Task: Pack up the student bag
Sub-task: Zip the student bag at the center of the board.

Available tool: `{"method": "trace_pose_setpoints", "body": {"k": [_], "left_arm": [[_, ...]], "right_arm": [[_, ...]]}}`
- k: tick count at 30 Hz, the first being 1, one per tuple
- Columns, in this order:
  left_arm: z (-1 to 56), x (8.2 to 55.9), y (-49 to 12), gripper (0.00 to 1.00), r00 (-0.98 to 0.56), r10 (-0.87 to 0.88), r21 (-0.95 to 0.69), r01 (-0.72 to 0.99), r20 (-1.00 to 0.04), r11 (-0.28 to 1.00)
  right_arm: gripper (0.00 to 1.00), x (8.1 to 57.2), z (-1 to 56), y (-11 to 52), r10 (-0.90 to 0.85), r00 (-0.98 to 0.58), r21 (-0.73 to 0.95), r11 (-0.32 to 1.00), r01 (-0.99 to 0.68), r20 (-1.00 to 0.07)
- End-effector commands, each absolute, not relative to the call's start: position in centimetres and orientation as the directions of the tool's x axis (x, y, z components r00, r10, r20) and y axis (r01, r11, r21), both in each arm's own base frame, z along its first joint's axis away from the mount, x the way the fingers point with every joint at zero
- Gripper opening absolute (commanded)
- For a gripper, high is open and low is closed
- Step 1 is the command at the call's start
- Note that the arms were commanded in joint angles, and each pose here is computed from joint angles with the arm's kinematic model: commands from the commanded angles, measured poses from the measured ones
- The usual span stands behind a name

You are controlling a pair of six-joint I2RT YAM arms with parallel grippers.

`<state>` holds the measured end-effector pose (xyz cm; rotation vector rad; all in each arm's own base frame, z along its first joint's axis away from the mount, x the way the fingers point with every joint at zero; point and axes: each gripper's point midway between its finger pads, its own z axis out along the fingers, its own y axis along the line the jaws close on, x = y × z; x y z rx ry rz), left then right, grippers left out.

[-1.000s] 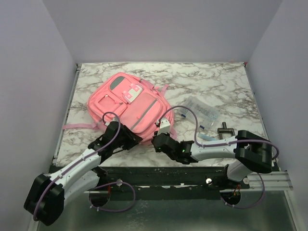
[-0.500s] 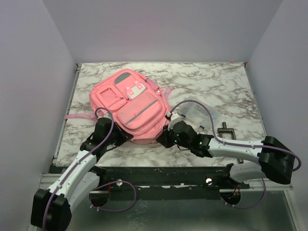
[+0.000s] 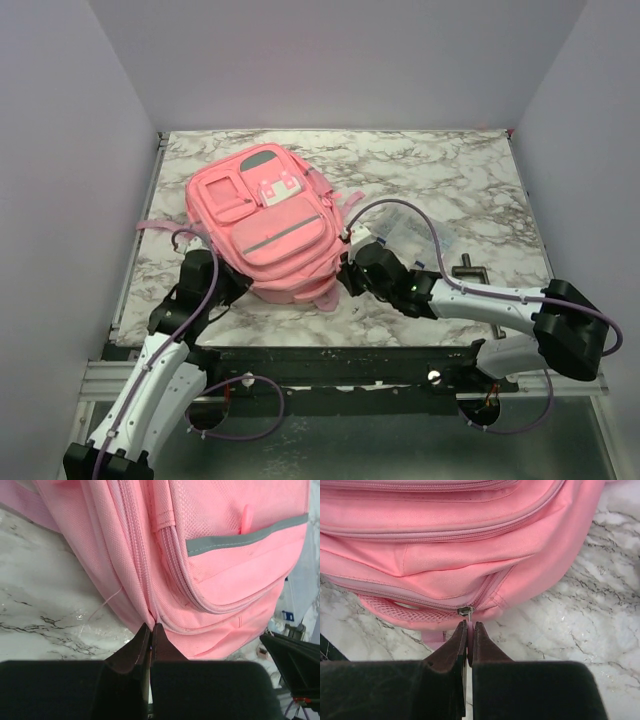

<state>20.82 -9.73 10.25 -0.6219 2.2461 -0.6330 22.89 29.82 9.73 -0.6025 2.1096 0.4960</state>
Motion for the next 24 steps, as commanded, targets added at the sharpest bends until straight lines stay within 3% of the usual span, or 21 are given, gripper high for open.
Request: {"method": "trace_pose_setpoints", "body": {"k": [1, 3, 4, 5, 6, 10, 14, 17, 24], "left_arm": [[12.6, 21.7, -3.5, 0.1, -0.432, -0.628, -0.47, -0.422, -0.648, 0.775], [13.5, 21.6, -3.9, 0.47, -0.438, -0.633, -0.487, -0.407, -0.638, 0.772], [13.9, 21.3, -3.9, 0.7, -0.434, -0.648, -0.497, -0.419, -0.626, 0.76], [14.3, 21.0, -3.9, 0.87, -0.418, -0.671, -0.515, -0.433, -0.613, 0.74], [14.9, 20.9, -4.1, 0.92, -0.409, -0.682, -0.54, -0.417, -0.607, 0.731], [19.1, 21.6, -8.7, 0.91, -0.445, -0.626, -0.67, -0.076, -0.64, 0.739], [20.9, 21.1, -13.5, 0.88, -0.516, -0.521, -0.698, 0.238, -0.68, 0.676], [18.8, 20.4, -15.7, 0.85, -0.58, -0.354, -0.601, 0.313, -0.734, 0.735], [16.9, 19.8, -17.3, 0.79, -0.519, -0.06, -0.294, 0.382, -0.853, 0.876]], "right_arm": [[0.0, 24.5, 10.1, 26.9, -0.368, -0.412, -0.076, 0.815, -0.575, -0.834], [0.01, 23.0, 10.8, 29.4, -0.355, -0.368, 0.0, 0.72, -0.694, -0.859], [0.0, 22.1, 11.1, 30.5, -0.344, -0.358, 0.042, 0.668, -0.743, -0.868], [0.01, 21.3, 11.5, 31.3, -0.331, -0.352, 0.078, 0.623, -0.779, -0.875], [0.01, 20.1, 12.0, 32.3, -0.311, -0.351, 0.127, 0.562, -0.817, -0.883], [0.01, 17.5, 13.0, 34.3, -0.222, -0.376, 0.258, 0.424, -0.868, -0.9], [0.01, 17.3, 13.1, 35.3, -0.181, -0.45, 0.344, 0.424, -0.838, -0.875], [0.0, 17.7, 13.7, 35.3, -0.137, -0.491, 0.39, 0.445, -0.806, -0.86], [0.01, 18.8, 13.9, 34.1, -0.127, -0.565, 0.445, 0.487, -0.751, -0.815]]}}
